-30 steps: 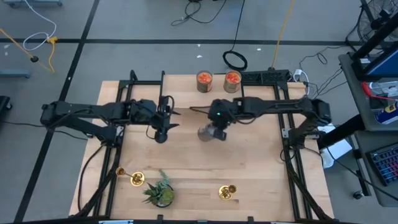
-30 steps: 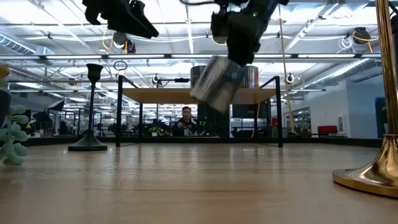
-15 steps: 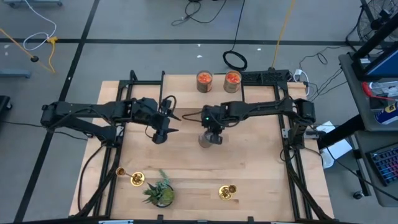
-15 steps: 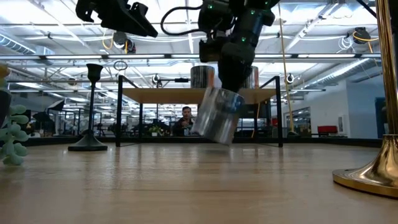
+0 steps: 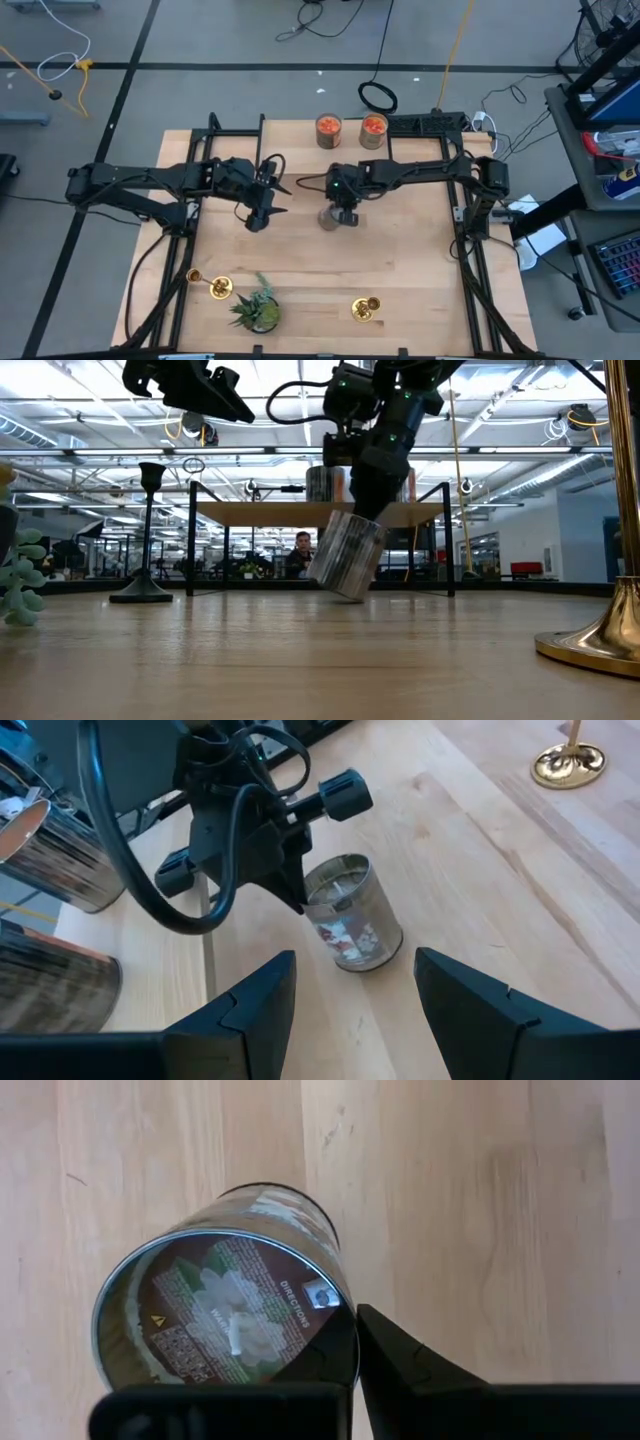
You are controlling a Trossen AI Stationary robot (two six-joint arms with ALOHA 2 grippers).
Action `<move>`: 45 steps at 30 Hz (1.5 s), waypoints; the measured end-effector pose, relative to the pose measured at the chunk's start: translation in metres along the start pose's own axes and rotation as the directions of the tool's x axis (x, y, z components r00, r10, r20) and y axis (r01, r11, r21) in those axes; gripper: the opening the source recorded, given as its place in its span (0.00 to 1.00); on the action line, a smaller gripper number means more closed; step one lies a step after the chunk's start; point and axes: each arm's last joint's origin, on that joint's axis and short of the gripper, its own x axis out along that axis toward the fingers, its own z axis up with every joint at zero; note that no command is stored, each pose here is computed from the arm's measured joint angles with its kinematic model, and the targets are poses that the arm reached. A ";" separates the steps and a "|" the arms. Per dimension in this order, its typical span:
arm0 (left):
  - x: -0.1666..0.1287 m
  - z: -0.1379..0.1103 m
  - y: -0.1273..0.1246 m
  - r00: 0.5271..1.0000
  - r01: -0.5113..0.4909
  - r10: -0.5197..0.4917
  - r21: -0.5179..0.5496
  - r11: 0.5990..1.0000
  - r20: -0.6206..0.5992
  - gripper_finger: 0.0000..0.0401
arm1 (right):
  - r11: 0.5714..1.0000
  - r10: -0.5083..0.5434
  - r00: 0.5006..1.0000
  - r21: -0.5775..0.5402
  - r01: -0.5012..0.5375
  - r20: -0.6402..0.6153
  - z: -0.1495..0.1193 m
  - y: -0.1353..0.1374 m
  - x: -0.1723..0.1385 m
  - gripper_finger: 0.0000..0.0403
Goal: Pick & Place candle stick holders
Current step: Put the brown scented candle on the shelf
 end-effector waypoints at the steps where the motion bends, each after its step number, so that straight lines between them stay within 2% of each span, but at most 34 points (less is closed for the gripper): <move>1: 0.000 0.000 0.000 1.000 0.000 0.000 -0.002 1.000 0.000 0.53 | 1.000 -0.001 1.000 -0.014 0.001 0.007 0.001 0.000 0.000 0.01; 5: 0.000 0.000 0.000 1.000 0.000 0.000 -0.029 1.000 0.000 0.53 | 0.999 0.009 1.000 -0.052 -0.008 0.021 0.002 0.000 0.001 0.05; 16: 0.000 0.000 0.000 1.000 0.000 0.001 -0.122 0.993 0.004 0.53 | 0.996 0.010 0.999 -0.086 -0.006 0.047 0.004 0.000 0.000 0.22; 20: 0.010 0.004 0.000 1.000 0.006 -0.001 -0.151 0.989 0.030 0.53 | 0.995 0.007 0.996 -0.101 0.002 0.087 0.005 0.003 -0.018 0.25; 24: 0.035 0.005 -0.004 0.999 0.028 -0.025 -0.138 0.990 0.025 0.53 | 0.997 0.012 0.995 -0.075 -0.004 0.101 0.001 0.007 -0.050 0.25; 27: 0.058 0.001 -0.010 0.998 0.058 -0.059 -0.096 0.994 -0.006 0.53 | 0.999 0.019 0.996 -0.052 -0.015 0.087 -0.012 0.013 -0.072 0.23; 29: 0.069 0.001 -0.013 0.997 0.078 -0.077 -0.071 0.994 0.015 0.53 | 0.999 0.024 0.992 -0.039 -0.019 0.125 -0.021 0.018 -0.083 0.22; 32: 0.085 0.004 -0.014 0.992 0.105 -0.100 -0.056 0.993 0.081 0.53 | 0.999 0.036 0.988 -0.004 -0.036 0.153 -0.045 0.027 -0.087 0.21; 35: 0.099 0.004 -0.016 0.985 0.127 -0.120 -0.053 0.990 0.125 0.53 | 0.999 0.047 0.972 0.010 -0.051 0.231 -0.069 0.034 -0.085 0.21; 39: 0.115 0.003 -0.014 0.971 0.155 -0.143 -0.052 0.986 0.192 0.53 | 0.998 0.055 0.951 0.021 -0.065 0.305 -0.101 0.040 -0.073 0.21; 45: 0.148 -0.001 -0.010 0.970 0.207 -0.192 -0.092 0.974 0.148 0.53 | 0.998 0.050 0.910 0.019 -0.064 0.411 -0.127 0.041 -0.034 0.21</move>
